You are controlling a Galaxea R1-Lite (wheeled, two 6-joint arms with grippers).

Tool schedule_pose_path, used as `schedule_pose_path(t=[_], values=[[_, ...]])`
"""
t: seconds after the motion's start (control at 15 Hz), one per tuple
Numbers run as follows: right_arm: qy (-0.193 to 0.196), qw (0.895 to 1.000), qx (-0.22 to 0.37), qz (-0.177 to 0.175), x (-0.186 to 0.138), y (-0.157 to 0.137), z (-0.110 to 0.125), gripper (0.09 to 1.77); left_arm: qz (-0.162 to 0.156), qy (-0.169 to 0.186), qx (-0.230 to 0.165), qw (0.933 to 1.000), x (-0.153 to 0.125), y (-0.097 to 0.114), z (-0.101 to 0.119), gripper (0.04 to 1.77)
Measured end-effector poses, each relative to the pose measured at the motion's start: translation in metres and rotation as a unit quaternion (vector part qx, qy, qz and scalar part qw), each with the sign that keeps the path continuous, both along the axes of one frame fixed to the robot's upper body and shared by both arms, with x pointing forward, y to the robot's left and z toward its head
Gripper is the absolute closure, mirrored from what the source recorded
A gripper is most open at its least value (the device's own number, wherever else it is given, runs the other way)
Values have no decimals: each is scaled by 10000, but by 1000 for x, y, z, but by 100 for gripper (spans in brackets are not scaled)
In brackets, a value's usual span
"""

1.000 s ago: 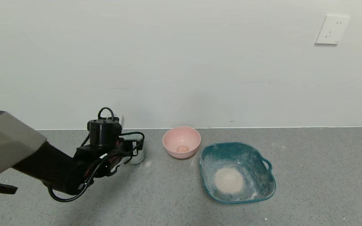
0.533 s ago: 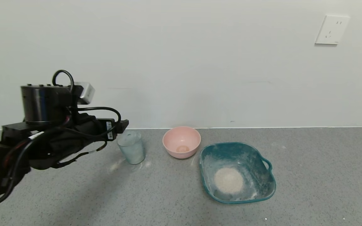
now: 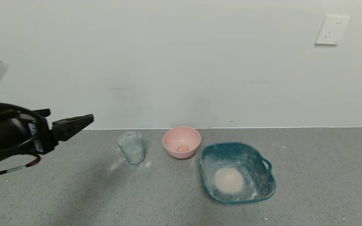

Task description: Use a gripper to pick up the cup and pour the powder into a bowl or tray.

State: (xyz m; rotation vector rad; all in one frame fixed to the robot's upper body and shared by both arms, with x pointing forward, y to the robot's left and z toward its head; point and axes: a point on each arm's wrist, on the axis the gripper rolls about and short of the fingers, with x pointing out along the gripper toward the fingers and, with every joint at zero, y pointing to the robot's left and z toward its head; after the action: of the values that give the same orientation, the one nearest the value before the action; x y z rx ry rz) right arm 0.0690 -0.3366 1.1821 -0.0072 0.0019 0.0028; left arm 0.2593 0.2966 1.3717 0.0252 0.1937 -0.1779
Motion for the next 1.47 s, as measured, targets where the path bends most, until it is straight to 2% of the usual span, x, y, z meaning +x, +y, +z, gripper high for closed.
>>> schedule_pose_path(t=[0.33, 0.53, 0.73, 1.07, 1.27, 1.47], values=[[0, 10000, 1, 0, 0, 0, 0, 15, 153, -335, 154, 9992, -80, 31, 7, 10], [0, 10000, 0, -2, 0, 0, 0, 15, 369, -566, 135, 9976, -128, 36, 4, 10], [0, 10000, 0, 0, 0, 0, 0, 15, 573, -880, 134, 9944, -161, 34, -4, 10], [0, 10000, 1, -7, 0, 0, 0, 15, 802, -1303, 163, 9881, -194, 29, -28, 9], [-2, 10000, 0, -7, 0, 0, 0, 15, 731, -1307, 105, 9887, -201, 28, -48, 9], [0, 10000, 1, -7, 0, 0, 0, 15, 600, -1285, 17, 9899, -203, 28, -57, 9]])
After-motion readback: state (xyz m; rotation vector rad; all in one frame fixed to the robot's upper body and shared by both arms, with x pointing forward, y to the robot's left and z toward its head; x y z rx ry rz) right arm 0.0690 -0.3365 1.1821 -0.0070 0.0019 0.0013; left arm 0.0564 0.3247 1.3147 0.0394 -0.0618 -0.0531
